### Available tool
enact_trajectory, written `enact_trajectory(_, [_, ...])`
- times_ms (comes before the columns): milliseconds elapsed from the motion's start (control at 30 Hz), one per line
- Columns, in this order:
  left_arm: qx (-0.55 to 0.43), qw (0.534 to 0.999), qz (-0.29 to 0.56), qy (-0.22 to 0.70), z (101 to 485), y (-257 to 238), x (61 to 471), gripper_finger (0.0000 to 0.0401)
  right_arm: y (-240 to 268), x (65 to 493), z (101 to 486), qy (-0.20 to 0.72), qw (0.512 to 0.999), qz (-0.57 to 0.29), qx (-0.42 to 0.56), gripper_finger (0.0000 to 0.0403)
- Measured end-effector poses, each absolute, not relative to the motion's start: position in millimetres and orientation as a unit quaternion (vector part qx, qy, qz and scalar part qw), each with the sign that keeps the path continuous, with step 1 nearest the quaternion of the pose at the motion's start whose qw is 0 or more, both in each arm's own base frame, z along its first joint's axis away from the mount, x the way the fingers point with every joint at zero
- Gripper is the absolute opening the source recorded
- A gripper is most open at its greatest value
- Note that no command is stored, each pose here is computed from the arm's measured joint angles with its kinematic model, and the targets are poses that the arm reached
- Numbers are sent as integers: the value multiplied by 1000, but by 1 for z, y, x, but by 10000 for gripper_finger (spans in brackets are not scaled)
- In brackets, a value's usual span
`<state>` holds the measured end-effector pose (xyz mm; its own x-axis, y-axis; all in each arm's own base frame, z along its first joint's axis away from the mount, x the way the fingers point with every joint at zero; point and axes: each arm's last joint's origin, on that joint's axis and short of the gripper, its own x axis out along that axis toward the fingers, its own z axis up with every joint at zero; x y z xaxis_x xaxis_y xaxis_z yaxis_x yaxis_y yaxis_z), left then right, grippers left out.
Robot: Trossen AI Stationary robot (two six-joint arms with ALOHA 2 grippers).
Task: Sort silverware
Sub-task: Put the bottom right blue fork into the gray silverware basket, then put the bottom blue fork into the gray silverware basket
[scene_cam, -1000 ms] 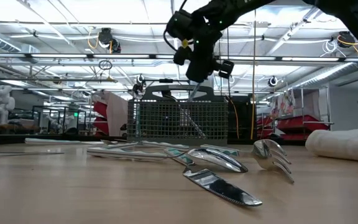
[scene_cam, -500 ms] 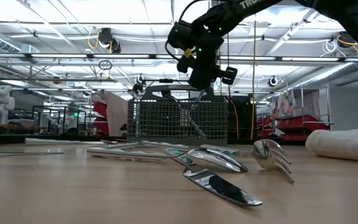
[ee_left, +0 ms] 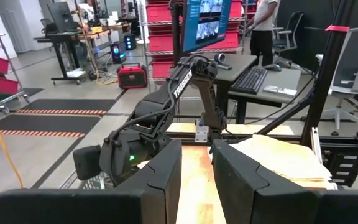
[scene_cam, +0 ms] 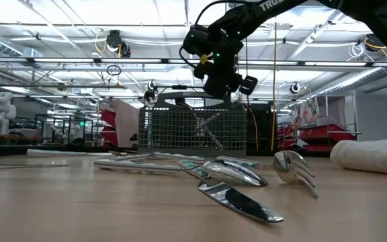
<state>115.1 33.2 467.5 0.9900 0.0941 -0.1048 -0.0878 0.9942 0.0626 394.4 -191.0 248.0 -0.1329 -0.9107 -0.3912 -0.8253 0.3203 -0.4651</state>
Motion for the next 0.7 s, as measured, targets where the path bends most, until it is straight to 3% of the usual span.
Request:
enact_trajectory(267, [30, 997, 45, 54, 467, 33, 115, 95, -187, 398, 250, 743, 329, -108, -572, 105])
enact_trajectory(433, [30, 997, 45, 54, 468, 33, 115, 95, -186, 402, 262, 736, 328, -204, -556, 105])
enact_trajectory(533, [24, 997, 47, 53, 468, 33, 115, 95, -182, 402, 282, 708, 371, -270, -537, 105])
enact_trajectory(700, [-22, 997, 51, 52, 467, 33, 115, 95, -162, 398, 322, 618, 484, -400, -473, 105])
